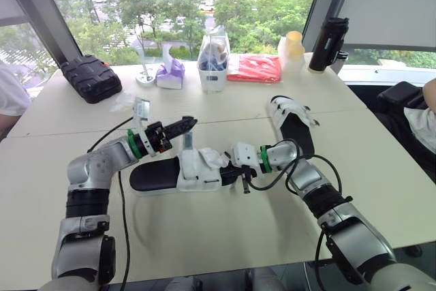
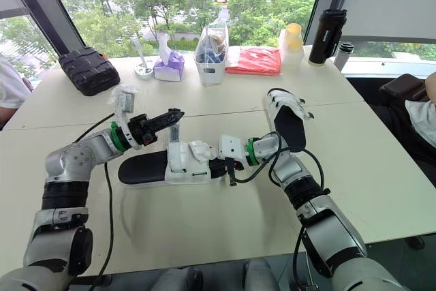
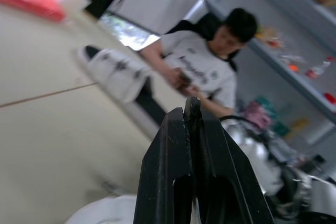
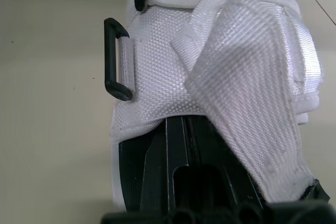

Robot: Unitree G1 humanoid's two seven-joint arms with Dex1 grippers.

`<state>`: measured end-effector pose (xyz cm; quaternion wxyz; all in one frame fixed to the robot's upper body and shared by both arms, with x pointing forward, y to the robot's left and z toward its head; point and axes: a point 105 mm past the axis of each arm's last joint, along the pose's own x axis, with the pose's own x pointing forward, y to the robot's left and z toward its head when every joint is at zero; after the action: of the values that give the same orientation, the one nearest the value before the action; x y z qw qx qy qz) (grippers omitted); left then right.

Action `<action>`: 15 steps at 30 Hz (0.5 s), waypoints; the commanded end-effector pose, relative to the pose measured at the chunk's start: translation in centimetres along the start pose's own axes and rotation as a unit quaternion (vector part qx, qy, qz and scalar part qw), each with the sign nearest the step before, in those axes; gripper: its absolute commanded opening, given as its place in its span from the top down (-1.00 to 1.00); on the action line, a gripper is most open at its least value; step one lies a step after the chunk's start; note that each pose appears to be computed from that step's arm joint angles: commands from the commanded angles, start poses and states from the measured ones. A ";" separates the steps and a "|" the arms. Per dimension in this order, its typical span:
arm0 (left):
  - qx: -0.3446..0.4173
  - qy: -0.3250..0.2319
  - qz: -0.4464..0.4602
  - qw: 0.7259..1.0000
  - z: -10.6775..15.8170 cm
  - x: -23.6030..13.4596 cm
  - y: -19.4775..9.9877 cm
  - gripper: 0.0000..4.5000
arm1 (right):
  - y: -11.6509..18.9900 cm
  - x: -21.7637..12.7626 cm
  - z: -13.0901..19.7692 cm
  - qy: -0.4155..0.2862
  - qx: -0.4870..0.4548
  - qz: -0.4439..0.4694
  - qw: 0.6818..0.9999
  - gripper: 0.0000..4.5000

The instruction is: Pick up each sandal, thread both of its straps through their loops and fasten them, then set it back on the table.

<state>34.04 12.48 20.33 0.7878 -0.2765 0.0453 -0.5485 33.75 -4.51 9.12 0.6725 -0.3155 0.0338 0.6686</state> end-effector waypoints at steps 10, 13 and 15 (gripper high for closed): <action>0.048 -0.045 -0.011 0.998 1.6 1.0 0.0 0.98 | 3.4 0.7 -3.6 0.065 0.040 0.060 0.995 1.00; 0.051 -0.043 0.012 0.998 1.0 0.8 1.3 0.98 | 3.5 0.7 -3.6 0.065 0.040 0.061 0.995 1.00; 0.052 -0.043 0.024 0.997 0.8 0.7 2.0 0.98 | 3.5 0.7 -3.6 0.066 0.040 0.060 0.995 1.00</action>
<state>35.92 12.61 18.54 0.8128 -0.2739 0.0228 -0.5137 33.53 -4.65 8.98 0.6711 -0.3191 0.0349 0.6683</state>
